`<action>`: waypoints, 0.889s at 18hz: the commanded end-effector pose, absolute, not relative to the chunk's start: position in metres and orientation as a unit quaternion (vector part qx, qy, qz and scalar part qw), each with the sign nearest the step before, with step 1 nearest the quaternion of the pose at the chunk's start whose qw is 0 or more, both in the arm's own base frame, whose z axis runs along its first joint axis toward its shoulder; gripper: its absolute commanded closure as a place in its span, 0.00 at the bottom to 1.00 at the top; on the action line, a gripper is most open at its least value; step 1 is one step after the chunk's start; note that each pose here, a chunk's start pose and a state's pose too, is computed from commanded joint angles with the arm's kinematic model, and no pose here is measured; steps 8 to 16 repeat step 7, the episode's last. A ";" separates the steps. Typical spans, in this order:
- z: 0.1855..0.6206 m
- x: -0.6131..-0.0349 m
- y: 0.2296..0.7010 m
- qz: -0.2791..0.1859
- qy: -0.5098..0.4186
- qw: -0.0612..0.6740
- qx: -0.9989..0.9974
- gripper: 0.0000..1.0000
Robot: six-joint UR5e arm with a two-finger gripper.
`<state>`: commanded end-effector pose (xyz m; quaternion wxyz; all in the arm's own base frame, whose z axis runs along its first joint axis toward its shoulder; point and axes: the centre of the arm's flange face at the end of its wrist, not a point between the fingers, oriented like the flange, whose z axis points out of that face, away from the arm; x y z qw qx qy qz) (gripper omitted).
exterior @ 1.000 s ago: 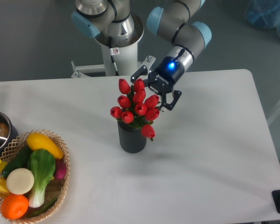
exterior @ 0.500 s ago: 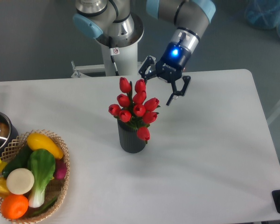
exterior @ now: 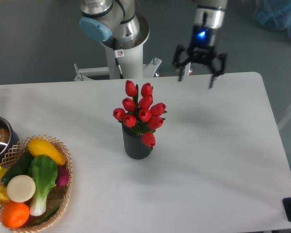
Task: Insert the flowers into the vase
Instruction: 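Open the gripper and lift it up away from the tulips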
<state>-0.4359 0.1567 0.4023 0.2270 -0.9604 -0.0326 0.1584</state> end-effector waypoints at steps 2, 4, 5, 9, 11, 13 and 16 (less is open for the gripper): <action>0.410 -0.453 0.135 0.173 -0.053 0.164 -0.970 0.00; 0.412 -0.471 0.120 0.174 -0.066 0.112 -0.976 0.00; 0.413 -0.482 0.114 0.169 -0.072 0.091 -0.979 0.00; 0.422 -0.501 0.103 0.155 -0.081 0.056 -0.983 0.00; 0.422 -0.501 0.103 0.155 -0.081 0.056 -0.983 0.00; 0.422 -0.501 0.103 0.155 -0.081 0.056 -0.983 0.00; 0.422 -0.501 0.103 0.155 -0.081 0.056 -0.983 0.00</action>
